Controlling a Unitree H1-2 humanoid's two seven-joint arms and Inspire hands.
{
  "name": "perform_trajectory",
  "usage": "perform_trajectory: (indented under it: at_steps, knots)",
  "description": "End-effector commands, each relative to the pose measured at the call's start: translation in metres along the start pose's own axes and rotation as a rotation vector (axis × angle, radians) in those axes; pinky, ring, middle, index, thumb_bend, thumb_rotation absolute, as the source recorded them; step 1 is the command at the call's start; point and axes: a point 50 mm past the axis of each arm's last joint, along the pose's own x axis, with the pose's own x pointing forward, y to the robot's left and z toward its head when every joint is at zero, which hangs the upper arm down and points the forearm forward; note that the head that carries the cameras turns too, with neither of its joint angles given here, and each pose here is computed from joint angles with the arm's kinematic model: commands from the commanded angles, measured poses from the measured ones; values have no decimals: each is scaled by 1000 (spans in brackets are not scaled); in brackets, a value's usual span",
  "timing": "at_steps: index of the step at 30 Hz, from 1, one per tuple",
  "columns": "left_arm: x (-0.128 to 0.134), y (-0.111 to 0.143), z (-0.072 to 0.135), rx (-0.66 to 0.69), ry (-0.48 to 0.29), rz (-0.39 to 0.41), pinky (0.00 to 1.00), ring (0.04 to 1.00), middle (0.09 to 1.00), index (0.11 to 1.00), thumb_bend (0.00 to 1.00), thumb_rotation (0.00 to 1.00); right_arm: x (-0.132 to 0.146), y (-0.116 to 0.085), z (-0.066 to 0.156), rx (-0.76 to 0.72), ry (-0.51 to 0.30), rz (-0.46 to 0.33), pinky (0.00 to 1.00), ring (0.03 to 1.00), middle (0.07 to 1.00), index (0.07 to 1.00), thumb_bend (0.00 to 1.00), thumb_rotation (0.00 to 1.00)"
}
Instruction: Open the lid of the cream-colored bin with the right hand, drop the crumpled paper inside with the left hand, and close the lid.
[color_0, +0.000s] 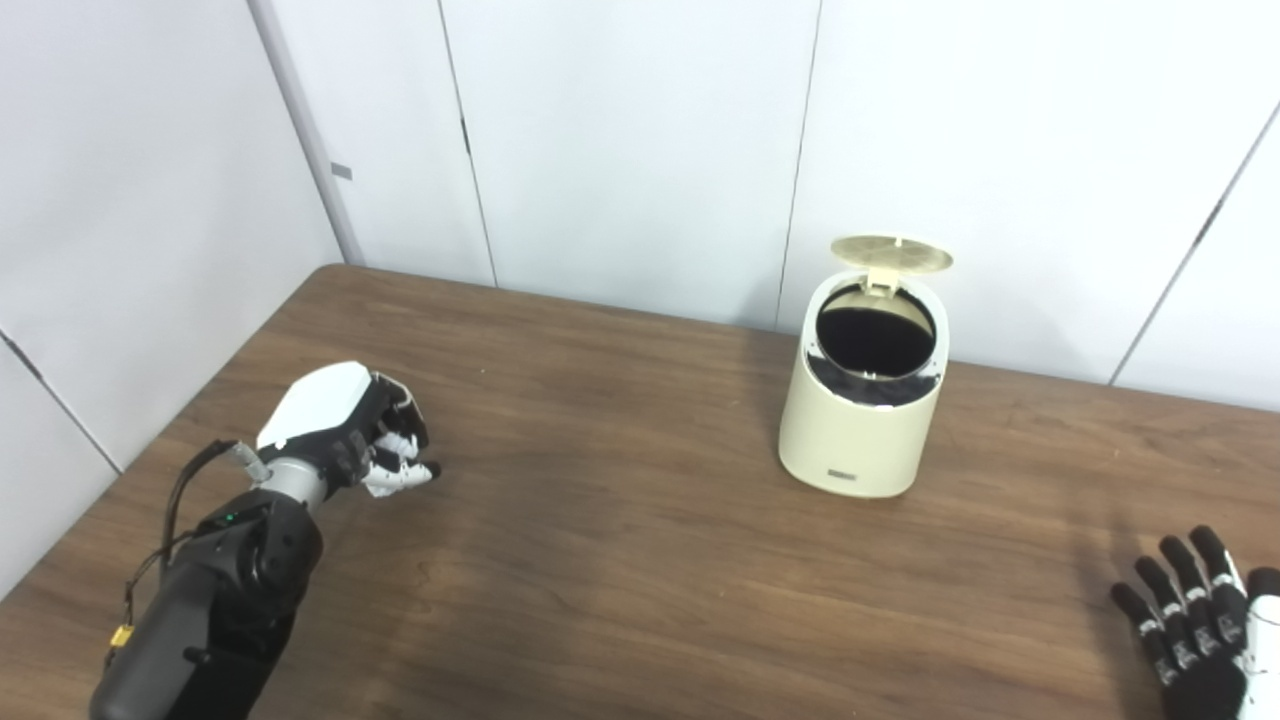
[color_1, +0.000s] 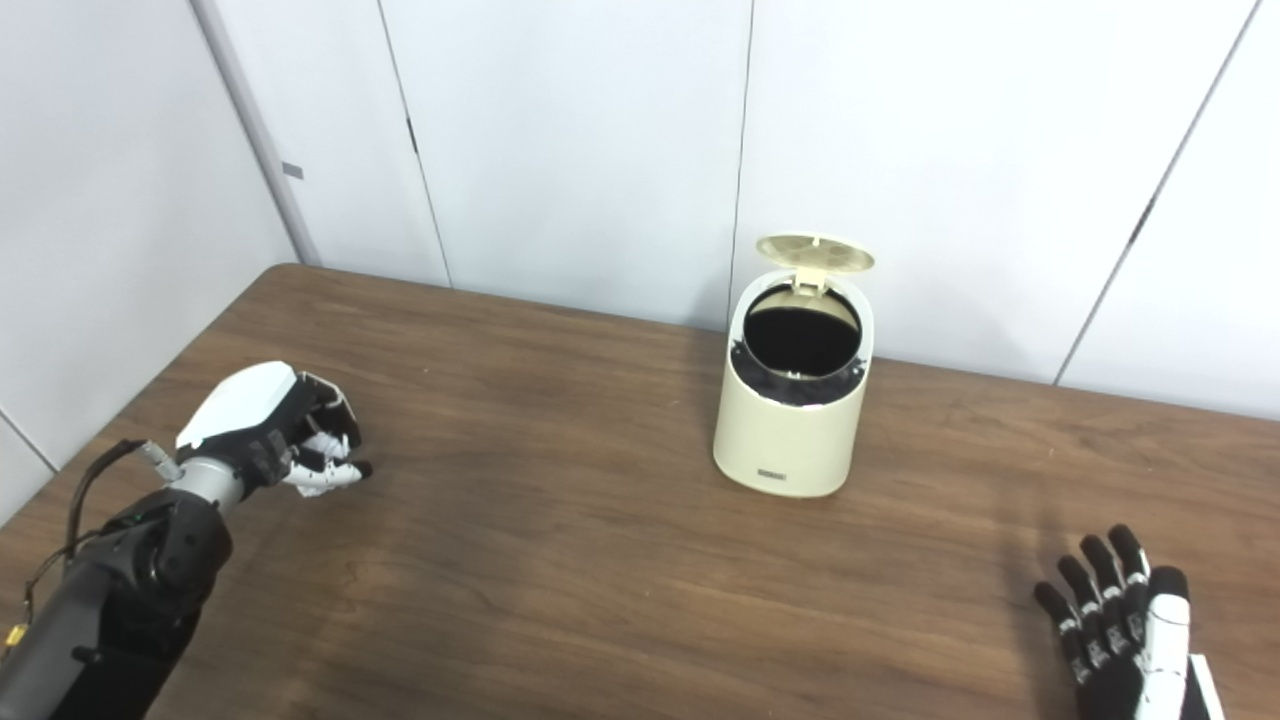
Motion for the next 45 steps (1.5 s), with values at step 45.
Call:
perform_trajectory:
  at_steps: [45]
  knots:
    - [-20, 58, 105, -40, -329, 215, 318, 359, 461, 531, 494, 0, 0, 8, -9, 42, 1, 12, 865, 930, 963, 975, 420, 1000]
